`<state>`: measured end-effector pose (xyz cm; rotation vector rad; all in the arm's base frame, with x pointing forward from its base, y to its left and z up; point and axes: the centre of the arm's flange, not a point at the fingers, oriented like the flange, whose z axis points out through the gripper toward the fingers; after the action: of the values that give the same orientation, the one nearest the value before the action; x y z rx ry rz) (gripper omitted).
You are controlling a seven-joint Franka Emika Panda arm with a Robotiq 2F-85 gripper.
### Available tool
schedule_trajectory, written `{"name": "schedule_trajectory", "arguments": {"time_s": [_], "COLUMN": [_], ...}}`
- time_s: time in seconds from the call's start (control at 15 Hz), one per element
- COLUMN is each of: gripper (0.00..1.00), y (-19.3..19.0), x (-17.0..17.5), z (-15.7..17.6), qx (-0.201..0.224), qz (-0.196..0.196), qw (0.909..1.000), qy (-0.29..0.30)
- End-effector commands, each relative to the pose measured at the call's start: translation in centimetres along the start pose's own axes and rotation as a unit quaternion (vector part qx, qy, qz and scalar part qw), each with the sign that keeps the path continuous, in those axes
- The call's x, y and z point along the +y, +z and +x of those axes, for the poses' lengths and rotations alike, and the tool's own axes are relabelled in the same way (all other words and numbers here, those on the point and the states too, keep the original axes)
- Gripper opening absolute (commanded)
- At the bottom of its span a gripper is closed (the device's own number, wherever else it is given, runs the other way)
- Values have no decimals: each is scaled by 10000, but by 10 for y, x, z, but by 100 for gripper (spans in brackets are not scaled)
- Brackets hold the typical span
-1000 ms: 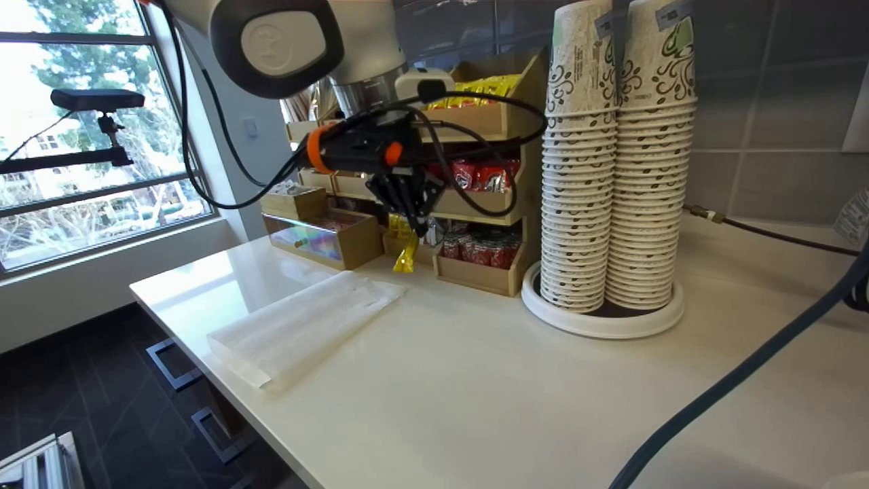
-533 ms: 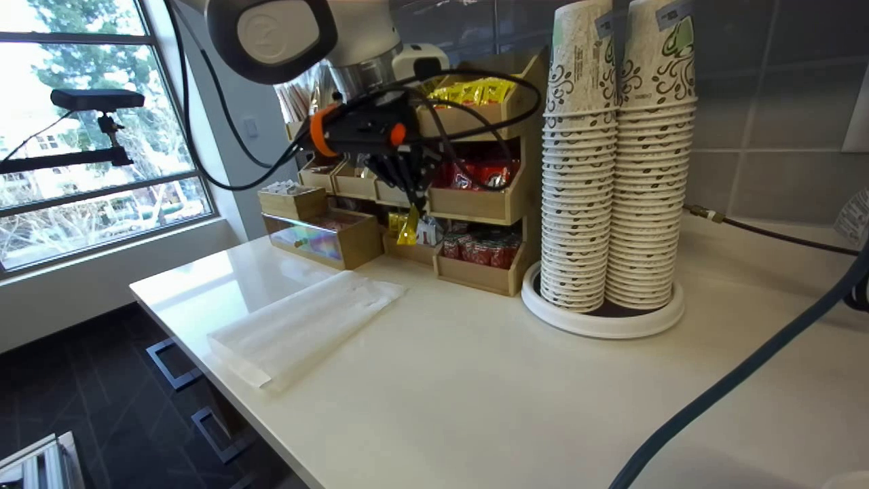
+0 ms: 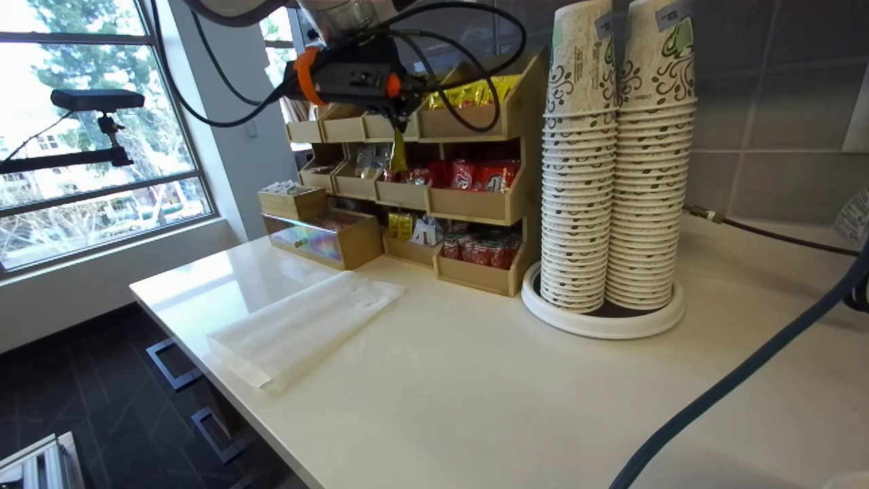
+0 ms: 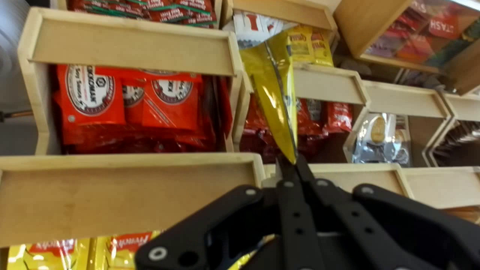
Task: Pick up the yellow sachet from the counter and put it on the topmost shelf of the stand.
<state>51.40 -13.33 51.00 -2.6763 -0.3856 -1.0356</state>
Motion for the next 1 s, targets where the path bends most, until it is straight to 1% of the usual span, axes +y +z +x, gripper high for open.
{"name": "schedule_trajectory", "arguments": {"time_s": [0.0, 0.27, 0.53, 0.93], "gripper": [1, 1, 1, 1], "y": [-20, -27, -28, -15], "x": [-7, -20, -33, -61], "z": [6, 16, 24, 40], "qx": [668, 1210, 1635, 2214], "qz": [501, 802, 1079, 1615], "qw": [9964, 9890, 9797, 9594], "qy": [-178, -266, -413, -662]}}
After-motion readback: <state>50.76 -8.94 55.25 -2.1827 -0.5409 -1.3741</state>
